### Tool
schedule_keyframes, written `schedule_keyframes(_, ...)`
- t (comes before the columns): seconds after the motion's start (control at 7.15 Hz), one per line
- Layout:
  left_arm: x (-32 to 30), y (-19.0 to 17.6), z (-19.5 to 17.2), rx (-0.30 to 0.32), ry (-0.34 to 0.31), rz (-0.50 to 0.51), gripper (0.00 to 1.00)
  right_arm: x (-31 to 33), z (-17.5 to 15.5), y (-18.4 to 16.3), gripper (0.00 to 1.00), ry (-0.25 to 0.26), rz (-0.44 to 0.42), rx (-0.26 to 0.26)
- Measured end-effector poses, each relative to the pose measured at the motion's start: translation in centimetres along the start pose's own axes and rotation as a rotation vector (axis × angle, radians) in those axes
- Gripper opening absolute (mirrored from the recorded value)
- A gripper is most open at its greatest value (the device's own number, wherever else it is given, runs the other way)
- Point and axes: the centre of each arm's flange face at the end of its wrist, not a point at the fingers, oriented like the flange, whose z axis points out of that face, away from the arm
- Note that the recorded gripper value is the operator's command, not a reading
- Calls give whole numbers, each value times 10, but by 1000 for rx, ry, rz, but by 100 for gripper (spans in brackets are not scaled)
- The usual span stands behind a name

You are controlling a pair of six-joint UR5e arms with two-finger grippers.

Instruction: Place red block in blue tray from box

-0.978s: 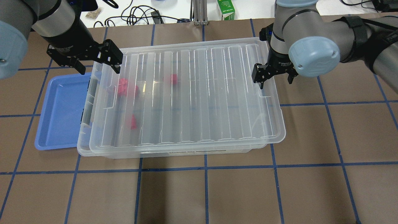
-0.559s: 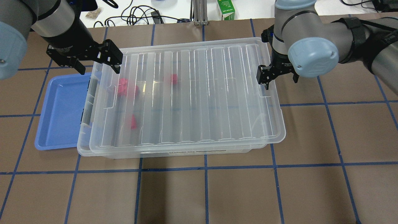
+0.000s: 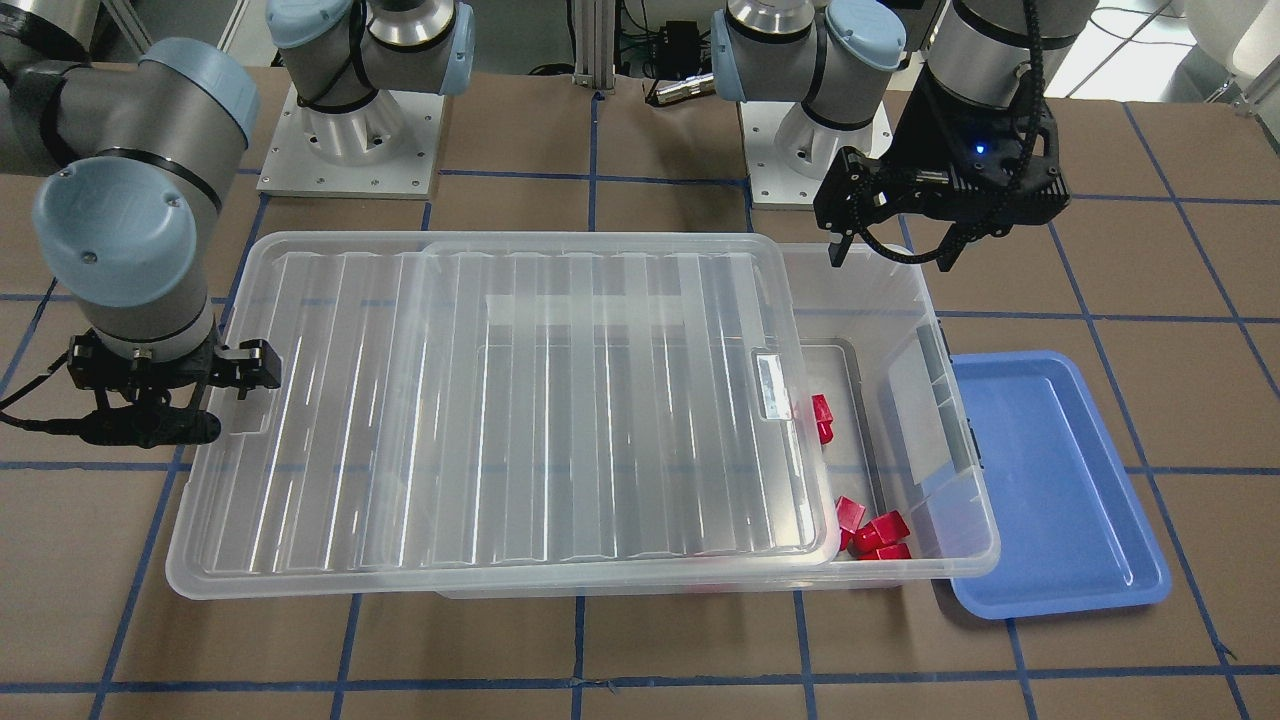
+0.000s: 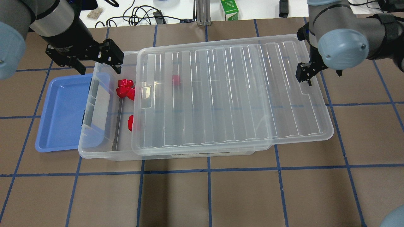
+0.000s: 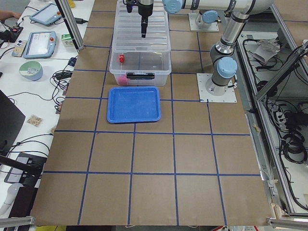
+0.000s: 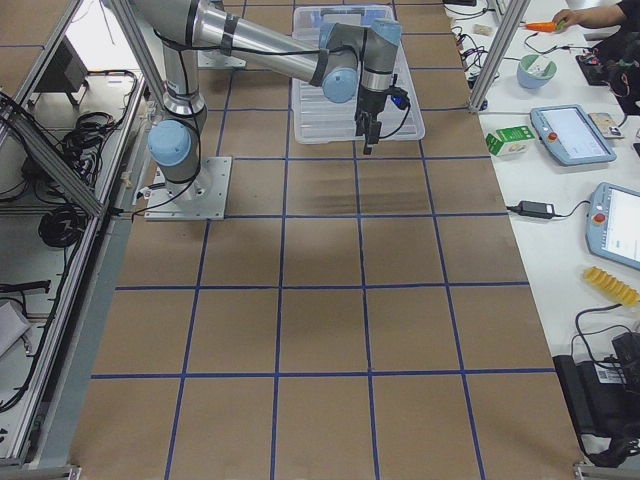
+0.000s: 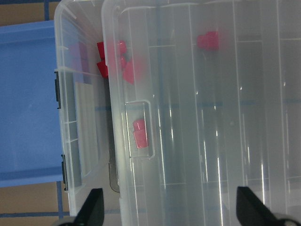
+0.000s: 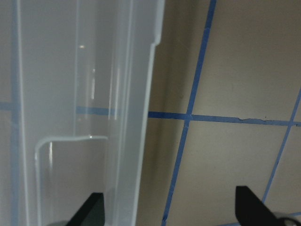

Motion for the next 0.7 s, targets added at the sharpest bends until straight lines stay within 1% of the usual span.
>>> schedule_keyframes(0.28, -2, -2, -4, 7, -2, 0, 100, 25, 6, 2, 100, -4, -9, -11)
schedule_keyframes(0.7, -2, -3, -4, 8, -2, -1, 100, 55, 10, 15, 100, -10, 36, -27)
